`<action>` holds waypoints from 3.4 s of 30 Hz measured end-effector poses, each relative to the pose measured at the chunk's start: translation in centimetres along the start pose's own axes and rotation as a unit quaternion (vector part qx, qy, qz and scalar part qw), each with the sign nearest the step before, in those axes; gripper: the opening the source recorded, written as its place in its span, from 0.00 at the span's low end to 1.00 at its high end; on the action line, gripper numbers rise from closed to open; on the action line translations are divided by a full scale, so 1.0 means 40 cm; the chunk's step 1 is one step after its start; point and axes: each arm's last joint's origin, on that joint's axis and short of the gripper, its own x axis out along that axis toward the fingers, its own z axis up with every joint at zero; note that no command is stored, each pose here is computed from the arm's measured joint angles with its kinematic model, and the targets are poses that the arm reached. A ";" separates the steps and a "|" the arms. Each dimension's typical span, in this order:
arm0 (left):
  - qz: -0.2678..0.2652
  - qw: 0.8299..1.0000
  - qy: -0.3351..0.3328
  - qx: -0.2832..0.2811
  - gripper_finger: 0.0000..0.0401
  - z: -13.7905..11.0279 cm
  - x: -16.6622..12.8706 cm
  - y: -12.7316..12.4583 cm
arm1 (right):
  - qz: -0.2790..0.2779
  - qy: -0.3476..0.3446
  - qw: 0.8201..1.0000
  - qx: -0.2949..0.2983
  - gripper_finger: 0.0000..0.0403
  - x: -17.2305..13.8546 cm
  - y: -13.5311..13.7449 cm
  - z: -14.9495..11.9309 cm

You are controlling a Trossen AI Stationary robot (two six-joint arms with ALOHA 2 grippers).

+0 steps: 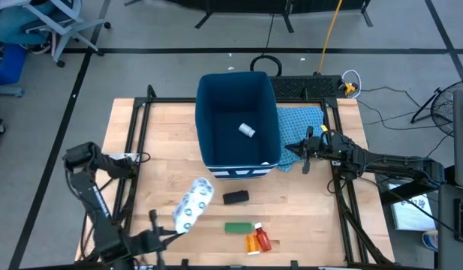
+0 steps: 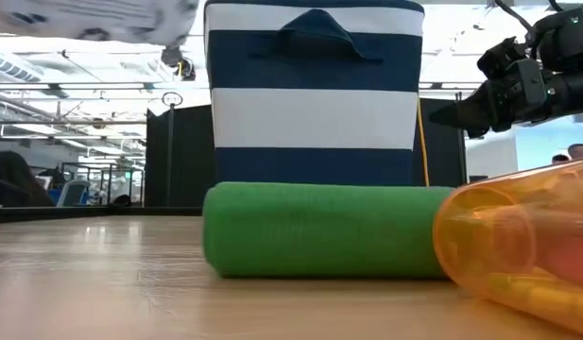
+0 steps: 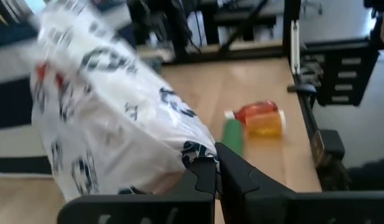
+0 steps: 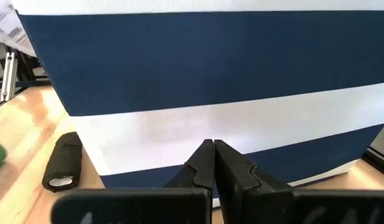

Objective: Pick & place medical supplies in basket/bin
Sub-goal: Put the white mailer bag into the blue bin

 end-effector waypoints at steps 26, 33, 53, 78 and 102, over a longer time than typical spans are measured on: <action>0.045 0.997 -0.042 0.051 0.00 0.165 -0.059 0.170 | 0.000 0.004 1.000 0.000 0.00 0.000 0.000 -0.002; -0.177 0.975 -0.047 0.124 0.00 0.354 0.000 0.158 | 0.000 0.004 1.000 0.000 0.00 0.000 0.000 -0.002; -0.288 0.917 -0.086 0.261 0.00 0.449 -0.034 0.400 | 0.000 0.032 0.999 0.012 0.00 0.000 0.000 -0.015; -0.181 0.913 -0.259 0.258 0.00 0.212 -0.128 0.718 | 0.002 0.023 0.997 -0.077 0.00 0.000 0.000 -0.011; 0.015 0.960 -0.195 0.199 0.00 0.452 0.066 0.713 | 0.071 -0.053 0.987 -0.134 0.00 -0.001 0.011 0.021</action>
